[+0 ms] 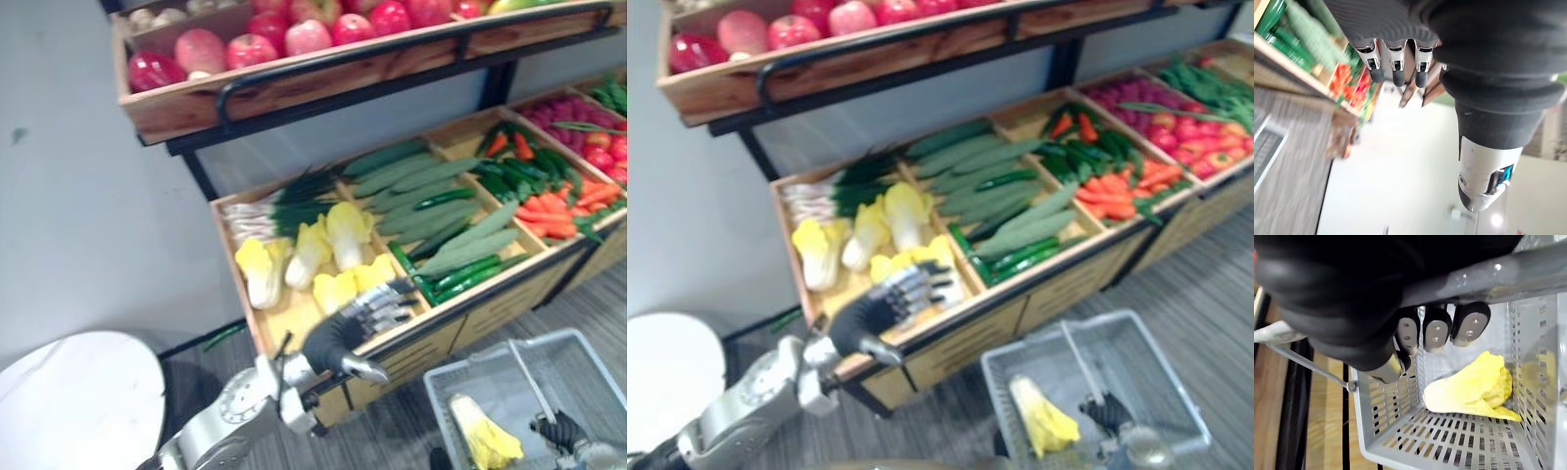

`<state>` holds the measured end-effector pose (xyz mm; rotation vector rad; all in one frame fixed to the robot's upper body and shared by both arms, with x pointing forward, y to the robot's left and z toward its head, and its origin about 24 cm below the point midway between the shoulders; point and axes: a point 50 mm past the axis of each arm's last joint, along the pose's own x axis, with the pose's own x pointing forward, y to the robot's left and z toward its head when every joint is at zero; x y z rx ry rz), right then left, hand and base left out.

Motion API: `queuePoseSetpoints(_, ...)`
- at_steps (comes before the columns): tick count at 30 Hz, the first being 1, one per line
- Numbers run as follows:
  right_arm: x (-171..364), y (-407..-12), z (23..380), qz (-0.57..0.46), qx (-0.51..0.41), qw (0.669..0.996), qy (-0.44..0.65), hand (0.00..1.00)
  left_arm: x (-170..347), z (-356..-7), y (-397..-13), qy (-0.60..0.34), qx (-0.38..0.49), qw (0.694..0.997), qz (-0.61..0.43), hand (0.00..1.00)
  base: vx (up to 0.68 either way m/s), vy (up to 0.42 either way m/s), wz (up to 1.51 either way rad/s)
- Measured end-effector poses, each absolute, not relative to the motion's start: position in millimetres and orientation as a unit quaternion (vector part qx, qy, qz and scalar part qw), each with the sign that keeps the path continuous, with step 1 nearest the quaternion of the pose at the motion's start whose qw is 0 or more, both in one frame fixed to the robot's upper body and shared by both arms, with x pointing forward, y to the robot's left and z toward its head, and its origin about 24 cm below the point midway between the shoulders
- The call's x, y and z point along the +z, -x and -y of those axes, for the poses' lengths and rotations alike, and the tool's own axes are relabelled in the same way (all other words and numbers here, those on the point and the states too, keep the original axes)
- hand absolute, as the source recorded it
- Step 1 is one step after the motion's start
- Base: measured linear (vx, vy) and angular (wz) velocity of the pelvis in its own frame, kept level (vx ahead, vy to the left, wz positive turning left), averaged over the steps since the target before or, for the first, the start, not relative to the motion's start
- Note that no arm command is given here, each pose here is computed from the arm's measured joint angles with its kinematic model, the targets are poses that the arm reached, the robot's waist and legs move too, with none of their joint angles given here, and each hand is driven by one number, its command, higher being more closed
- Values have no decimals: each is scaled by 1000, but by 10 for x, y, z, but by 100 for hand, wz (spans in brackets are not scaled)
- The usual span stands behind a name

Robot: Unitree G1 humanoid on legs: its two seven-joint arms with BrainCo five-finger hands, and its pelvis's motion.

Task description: Pick vegetable in the basket

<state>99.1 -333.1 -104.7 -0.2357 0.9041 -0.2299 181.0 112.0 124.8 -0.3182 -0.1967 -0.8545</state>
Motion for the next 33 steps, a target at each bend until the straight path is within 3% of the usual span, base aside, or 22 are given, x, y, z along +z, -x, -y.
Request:
queuePoseSetpoints(5, -1386, -449, 3097, -494, -256, 831, 2, 100, 1505, -1487, -1869, 167, -214, 933, 235, 0, 21, -70, 49)
queuePoseSetpoints(10, -1498, -195, 2912, -518, -299, 800, -37, 100, 1459, -1678, -1923, 114, -58, 952, 279, 0, 3, -26, 32)
queuePoseSetpoints(13, -1543, -117, 2803, -526, -302, 793, -53, 100, 1280, -1865, -1912, 36, 50, 965, 254, 0, -14, -21, 26)
queuePoseSetpoints(18, -1588, 15, 2684, -533, -328, 776, -84, 100, 587, -2184, -1886, -95, 154, 979, 96, 0, 2, -20, 25)
queuePoseSetpoints(22, -1611, 68, 2573, -532, -337, 771, -96, 100, -58, -2460, -1684, -135, 224, 964, -57, 0, -7, -16, 14)
queuePoseSetpoints(27, -1629, 162, 2441, -535, -348, 763, -105, 100, -630, -2602, -1326, -69, 291, 933, -200, 0, 1, -15, 17)
queuePoseSetpoints(33, -1635, 138, 2397, -527, -360, 761, -116, 100, -1339, -2580, -665, 30, 353, 845, -400, 0, 11, -6, 3)
